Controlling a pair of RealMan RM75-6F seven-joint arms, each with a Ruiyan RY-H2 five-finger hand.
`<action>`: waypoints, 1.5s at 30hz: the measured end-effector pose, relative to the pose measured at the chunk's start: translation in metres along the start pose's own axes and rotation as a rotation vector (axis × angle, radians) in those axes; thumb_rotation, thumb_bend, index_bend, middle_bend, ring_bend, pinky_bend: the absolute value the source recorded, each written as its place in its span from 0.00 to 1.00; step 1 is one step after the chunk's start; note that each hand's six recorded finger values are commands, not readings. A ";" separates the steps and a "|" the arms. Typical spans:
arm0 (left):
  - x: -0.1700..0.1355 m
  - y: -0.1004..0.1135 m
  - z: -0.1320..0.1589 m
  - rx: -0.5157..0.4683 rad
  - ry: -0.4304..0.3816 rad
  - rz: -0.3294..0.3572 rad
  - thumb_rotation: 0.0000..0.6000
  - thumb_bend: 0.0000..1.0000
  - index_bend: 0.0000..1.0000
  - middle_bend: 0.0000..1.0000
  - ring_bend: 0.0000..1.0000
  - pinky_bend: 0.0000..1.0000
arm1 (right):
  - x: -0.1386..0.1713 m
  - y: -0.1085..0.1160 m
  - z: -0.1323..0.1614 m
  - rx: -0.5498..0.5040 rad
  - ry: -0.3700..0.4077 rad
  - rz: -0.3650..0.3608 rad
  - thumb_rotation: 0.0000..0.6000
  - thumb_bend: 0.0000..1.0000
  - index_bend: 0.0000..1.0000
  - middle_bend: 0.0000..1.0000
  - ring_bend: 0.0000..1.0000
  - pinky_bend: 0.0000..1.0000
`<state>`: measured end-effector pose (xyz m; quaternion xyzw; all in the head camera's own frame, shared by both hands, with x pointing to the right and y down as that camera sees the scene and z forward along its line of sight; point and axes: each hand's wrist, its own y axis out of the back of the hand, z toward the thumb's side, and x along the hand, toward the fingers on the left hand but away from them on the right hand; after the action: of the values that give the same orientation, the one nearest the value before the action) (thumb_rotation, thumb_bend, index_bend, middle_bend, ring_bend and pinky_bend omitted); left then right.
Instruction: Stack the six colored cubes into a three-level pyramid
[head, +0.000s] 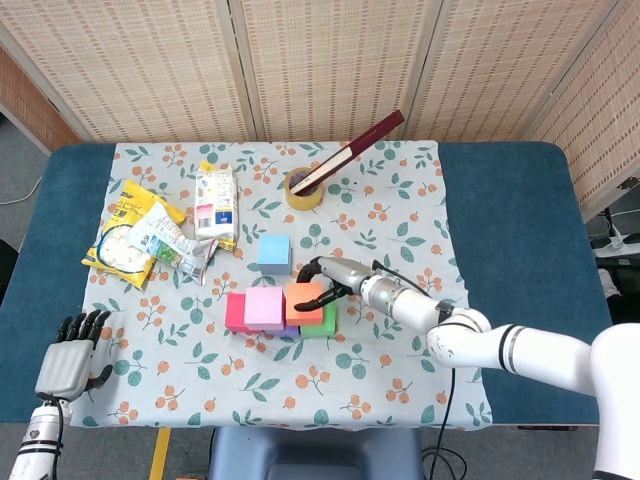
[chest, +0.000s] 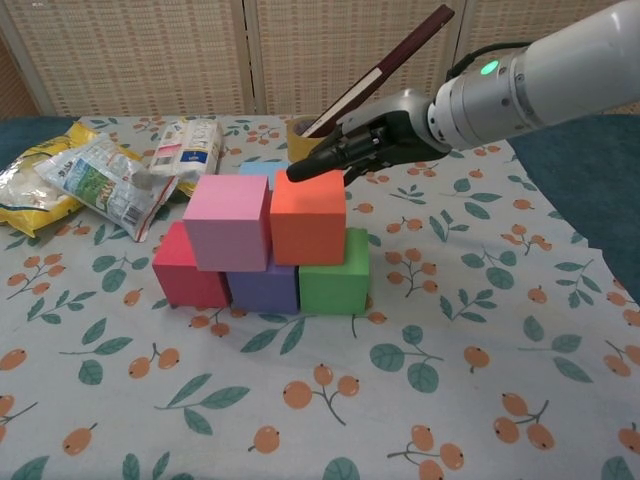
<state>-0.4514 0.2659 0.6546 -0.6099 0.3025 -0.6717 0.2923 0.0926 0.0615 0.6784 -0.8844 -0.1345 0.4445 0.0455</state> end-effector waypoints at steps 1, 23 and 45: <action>0.000 0.000 0.000 0.000 0.000 0.000 1.00 0.32 0.00 0.05 0.00 0.06 | 0.000 -0.001 0.000 0.001 0.000 0.002 0.49 0.06 0.32 0.31 0.00 0.00; 0.000 -0.001 0.001 0.002 -0.004 -0.007 1.00 0.32 0.00 0.05 0.00 0.06 | 0.012 0.002 0.001 0.012 -0.008 0.007 0.49 0.06 0.31 0.31 0.00 0.00; 0.000 -0.001 0.001 0.003 -0.002 -0.006 1.00 0.32 0.00 0.05 0.00 0.06 | 0.015 0.008 0.002 0.014 0.007 -0.016 0.52 0.06 0.25 0.31 0.00 0.00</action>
<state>-0.4506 0.2665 0.6556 -0.6112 0.2995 -0.6722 0.2915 0.1013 0.0577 0.6640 -0.8845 -0.1383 0.4421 0.0558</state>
